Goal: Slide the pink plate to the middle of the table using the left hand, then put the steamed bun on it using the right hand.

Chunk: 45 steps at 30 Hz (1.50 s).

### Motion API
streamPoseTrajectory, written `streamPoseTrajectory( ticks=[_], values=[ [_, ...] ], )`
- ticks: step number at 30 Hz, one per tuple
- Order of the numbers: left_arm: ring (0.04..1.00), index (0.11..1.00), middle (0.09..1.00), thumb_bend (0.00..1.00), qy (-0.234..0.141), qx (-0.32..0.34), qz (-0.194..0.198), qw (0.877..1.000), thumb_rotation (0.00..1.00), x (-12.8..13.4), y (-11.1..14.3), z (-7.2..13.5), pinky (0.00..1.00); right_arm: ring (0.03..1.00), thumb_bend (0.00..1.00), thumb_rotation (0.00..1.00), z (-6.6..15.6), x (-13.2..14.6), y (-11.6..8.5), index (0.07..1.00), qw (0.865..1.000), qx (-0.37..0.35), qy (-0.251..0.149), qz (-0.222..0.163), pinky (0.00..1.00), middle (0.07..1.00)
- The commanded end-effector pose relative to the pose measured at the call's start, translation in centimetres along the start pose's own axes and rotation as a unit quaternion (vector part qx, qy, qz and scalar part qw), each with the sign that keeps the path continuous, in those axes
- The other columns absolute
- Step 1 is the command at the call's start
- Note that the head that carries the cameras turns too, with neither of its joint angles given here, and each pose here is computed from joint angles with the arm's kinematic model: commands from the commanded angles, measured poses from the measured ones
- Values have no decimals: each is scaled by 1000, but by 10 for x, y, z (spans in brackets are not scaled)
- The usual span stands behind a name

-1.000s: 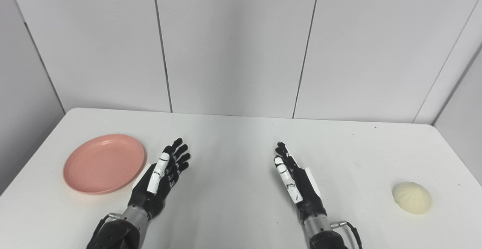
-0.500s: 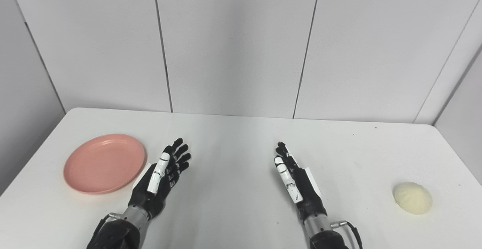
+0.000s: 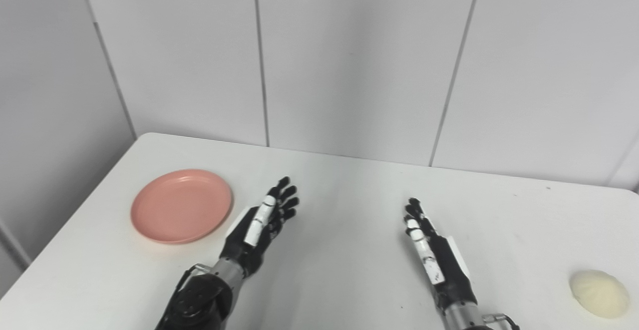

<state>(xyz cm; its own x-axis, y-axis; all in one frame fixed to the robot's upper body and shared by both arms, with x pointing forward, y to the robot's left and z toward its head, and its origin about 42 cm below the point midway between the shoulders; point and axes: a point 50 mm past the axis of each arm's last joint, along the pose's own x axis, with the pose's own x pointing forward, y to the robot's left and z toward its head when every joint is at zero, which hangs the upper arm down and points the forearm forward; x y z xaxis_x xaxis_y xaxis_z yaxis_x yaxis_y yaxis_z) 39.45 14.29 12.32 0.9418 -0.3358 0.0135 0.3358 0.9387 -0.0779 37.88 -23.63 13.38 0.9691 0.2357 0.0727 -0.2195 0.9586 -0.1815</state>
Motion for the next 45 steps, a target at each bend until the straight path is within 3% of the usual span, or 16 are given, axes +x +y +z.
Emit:
streamPoseTrajectory(
  ticks=[1, 9, 17, 26, 31, 37, 45],
  values=[
    [968, 994, 989, 549, 75, -3, -2, 997, 1000, -13, -8, -36, 962, 956, 154, 1000, 4, 3, -7, 978, 1000, -5, -11, -1, 986, 966],
    [960, 984, 977, 562, 66, 8, 7, 998, 1000, -11, -6, -32, 946, 954, 148, 1000, 4, 5, -5, 977, 1000, -11, -15, -2, 971, 963],
    [977, 1000, 988, 512, 42, 8, 5, 999, 1000, -6, -5, -9, 979, 953, 167, 1000, 2, 8, -7, 979, 1000, -15, -18, 2, 963, 966],
    [969, 989, 980, 539, -27, 1, 13, 1000, 1000, 5, -9, 50, 975, 943, 147, 1000, 2, 9, -9, 969, 1000, -11, -17, -4, 953, 958],
    [934, 958, 948, 602, -99, -6, 14, 995, 1000, 7, -12, 103, 936, 958, 137, 1000, 1, 8, -11, 980, 1000, -11, -18, -1, 972, 969],
    [917, 937, 930, 644, -168, 16, 46, 985, 993, -13, -3, 152, 971, 964, 141, 1000, 2, 7, -15, 984, 1000, -12, -13, -2, 974, 973],
    [918, 934, 931, 614, -247, 21, 111, 963, 998, -48, 19, 198, 952, 957, 142, 1000, 1, 6, -20, 977, 1000, -18, -19, -5, 965, 966]
  ],
)
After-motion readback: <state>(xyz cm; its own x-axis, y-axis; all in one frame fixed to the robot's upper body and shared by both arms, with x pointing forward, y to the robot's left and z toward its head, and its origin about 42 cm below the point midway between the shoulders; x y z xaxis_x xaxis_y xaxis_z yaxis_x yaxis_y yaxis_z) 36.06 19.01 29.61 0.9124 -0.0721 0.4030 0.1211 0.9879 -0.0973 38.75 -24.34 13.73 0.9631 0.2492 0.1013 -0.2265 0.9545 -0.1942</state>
